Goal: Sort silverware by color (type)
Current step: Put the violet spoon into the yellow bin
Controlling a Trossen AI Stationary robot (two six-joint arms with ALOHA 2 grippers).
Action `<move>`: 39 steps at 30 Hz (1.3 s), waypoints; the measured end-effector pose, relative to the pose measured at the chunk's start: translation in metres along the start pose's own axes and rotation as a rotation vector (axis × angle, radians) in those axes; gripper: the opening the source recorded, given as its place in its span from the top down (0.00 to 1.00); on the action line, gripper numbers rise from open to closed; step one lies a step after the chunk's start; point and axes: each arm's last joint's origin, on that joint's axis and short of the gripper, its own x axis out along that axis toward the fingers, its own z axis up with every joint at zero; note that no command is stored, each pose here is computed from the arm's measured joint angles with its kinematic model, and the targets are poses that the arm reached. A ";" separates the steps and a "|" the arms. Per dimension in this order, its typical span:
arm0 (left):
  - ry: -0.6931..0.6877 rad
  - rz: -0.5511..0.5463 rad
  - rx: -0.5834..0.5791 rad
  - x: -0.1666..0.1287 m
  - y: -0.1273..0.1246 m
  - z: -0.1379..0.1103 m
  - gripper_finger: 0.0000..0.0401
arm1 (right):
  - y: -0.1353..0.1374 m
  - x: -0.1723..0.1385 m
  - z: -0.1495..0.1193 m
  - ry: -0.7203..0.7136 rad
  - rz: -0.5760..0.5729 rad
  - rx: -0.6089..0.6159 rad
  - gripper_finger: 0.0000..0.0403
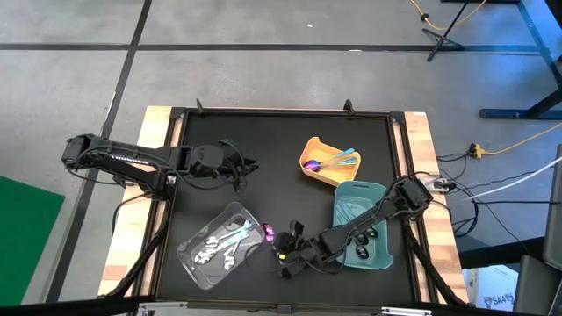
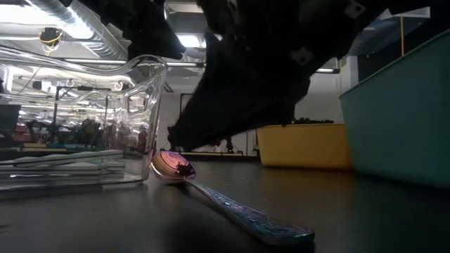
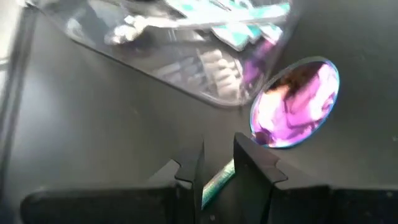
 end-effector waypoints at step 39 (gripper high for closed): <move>0.000 0.000 0.001 0.000 0.000 0.000 0.77 | -0.008 0.016 -0.017 0.062 -0.074 0.002 0.82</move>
